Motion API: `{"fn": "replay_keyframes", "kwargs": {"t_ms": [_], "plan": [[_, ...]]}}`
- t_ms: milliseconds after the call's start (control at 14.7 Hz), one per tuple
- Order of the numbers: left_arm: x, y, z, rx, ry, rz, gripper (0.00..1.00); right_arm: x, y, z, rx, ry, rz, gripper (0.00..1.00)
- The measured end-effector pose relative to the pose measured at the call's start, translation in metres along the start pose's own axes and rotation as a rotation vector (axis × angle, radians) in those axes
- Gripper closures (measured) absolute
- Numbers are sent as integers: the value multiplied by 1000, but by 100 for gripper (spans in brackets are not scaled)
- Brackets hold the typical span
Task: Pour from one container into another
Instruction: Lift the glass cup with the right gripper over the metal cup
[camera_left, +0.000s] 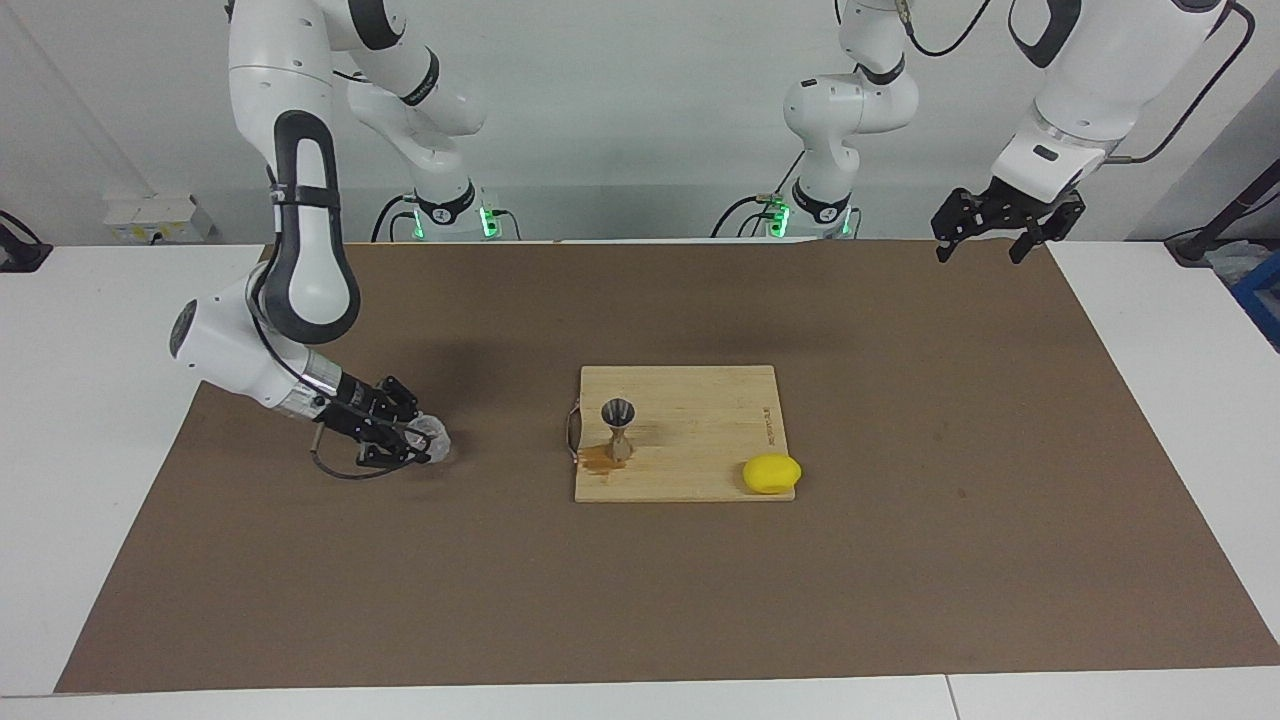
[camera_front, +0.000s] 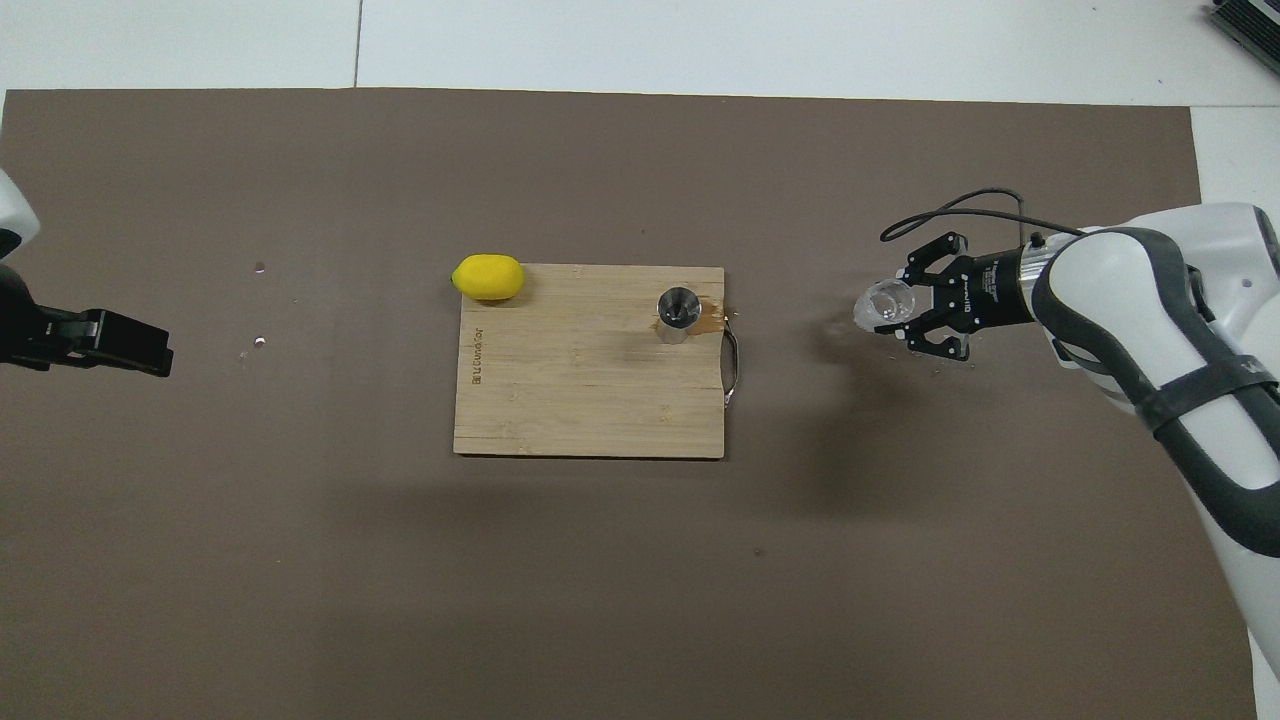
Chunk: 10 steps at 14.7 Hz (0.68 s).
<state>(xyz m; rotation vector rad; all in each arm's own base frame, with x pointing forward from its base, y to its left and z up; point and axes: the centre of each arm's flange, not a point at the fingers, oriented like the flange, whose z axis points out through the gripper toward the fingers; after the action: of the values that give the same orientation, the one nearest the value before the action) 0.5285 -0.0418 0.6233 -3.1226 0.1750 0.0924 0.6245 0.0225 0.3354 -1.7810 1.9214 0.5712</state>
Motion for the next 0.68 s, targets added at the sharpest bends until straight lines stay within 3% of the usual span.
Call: {"fn": "replay_keyframes", "kwargs": {"t_ms": [407,679], "plan": [[0,0,0,0,0,0,0,-96,-13,12,44,14,63,50],[0,0,0,0,0,0,0,-149,-15,17,51,130,37,50]]}}
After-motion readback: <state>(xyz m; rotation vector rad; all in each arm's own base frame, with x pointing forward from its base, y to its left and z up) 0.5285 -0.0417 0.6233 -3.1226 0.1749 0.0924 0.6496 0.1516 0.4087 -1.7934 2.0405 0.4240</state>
